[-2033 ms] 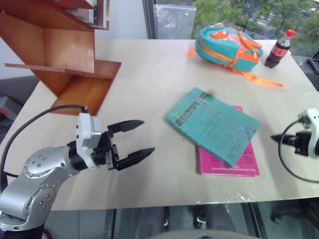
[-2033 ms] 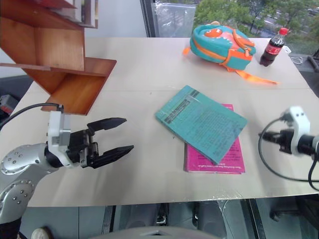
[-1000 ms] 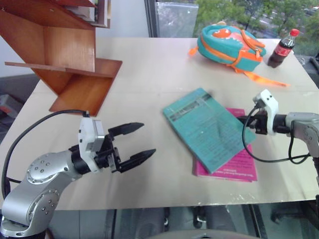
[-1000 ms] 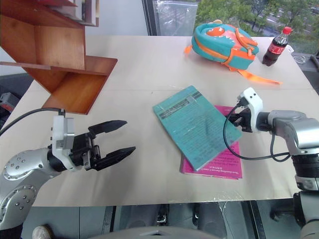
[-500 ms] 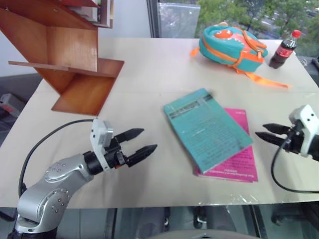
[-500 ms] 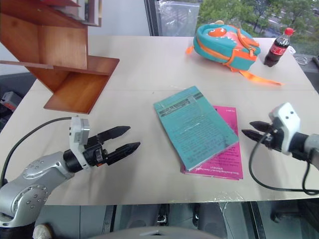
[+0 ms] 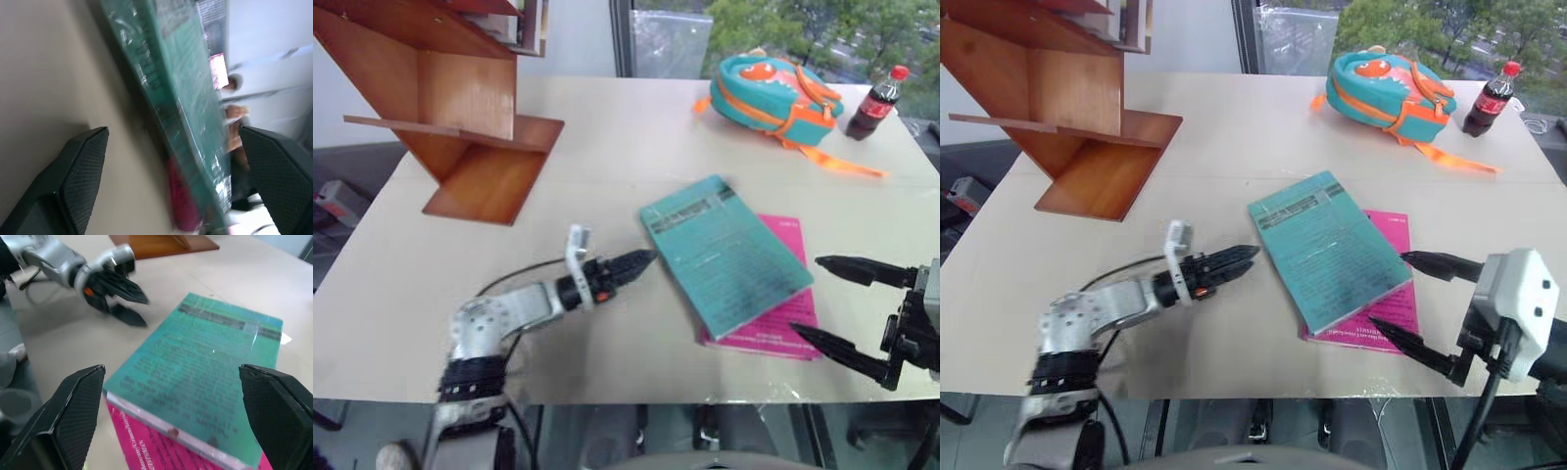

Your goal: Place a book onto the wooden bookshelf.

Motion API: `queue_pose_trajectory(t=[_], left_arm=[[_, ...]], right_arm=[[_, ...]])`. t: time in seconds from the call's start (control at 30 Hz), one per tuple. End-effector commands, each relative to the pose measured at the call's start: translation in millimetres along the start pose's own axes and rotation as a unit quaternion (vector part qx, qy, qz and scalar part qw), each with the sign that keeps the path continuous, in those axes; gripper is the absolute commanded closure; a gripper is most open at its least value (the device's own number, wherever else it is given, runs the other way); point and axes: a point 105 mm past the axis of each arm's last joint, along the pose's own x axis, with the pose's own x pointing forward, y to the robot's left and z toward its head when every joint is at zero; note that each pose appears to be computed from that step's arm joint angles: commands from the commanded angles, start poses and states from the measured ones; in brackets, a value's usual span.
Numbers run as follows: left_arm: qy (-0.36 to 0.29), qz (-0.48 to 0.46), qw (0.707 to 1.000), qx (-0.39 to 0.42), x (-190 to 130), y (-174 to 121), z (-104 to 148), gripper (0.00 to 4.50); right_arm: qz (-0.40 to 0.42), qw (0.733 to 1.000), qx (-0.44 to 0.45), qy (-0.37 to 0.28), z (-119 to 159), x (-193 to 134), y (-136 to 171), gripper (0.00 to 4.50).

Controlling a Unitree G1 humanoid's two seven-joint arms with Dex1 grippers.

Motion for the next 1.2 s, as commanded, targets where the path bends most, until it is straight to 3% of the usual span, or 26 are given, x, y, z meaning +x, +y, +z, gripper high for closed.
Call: queue_pose_trajectory(t=[0.03, 0.27, 0.37, 0.6, 0.67, 0.83, 0.93, 0.97, 1.07, 1.17, 1.2], left_arm=[[0.026, -0.008, 0.999, -0.038, 19, -2, -12, 0.0], [0.029, -0.019, 0.995, -0.091, 58, -1, -14, 0.0], [0.032, -0.032, 0.994, -0.102, 65, -5, -14, 0.76], [0.027, -0.054, 0.993, -0.098, 57, -13, -6, 3.91], [0.018, -0.069, 0.995, -0.064, 44, -23, 5, 4.46], [-0.014, -0.079, 0.992, 0.099, 4, -64, 42, 4.46], [-0.006, -0.058, 0.967, 0.246, -18, -95, 55, 4.46], [0.0, -0.042, 0.953, 0.299, -24, -100, 58, 4.46], [-0.008, -0.006, 0.874, 0.486, -38, -119, 70, 4.46], [-0.037, 0.023, 0.658, 0.751, -49, -154, 95, 4.46], [-0.031, 0.022, 0.609, 0.792, -50, -159, 96, 4.46]], right_arm=[[-0.001, 1.0, -0.022, -0.014, 9, 4, 6, 0.02], [-0.006, 1.0, -0.021, -0.017, 11, 6, 7, 0.02], [-0.01, 1.0, -0.02, -0.016, 11, 6, 7, 0.0], [-0.02, 0.999, -0.02, -0.02, 9, 9, 6, 0.0], [-0.021, 0.999, -0.02, -0.027, 8, 12, 4, 0.0], [-0.016, 0.998, -0.02, -0.055, 9, 18, -4, 0.0], [-0.01, 0.997, -0.018, -0.079, 10, 24, -11, 0.0], [-0.008, 0.996, -0.017, -0.088, 11, 26, -14, 0.0], [0.003, 0.994, -0.015, -0.107, 12, 34, -21, 0.0], [0.028, 0.992, -0.015, -0.122, 10, 46, -25, 0.0], [0.032, 0.991, -0.015, -0.126, 10, 48, -26, 0.0]])
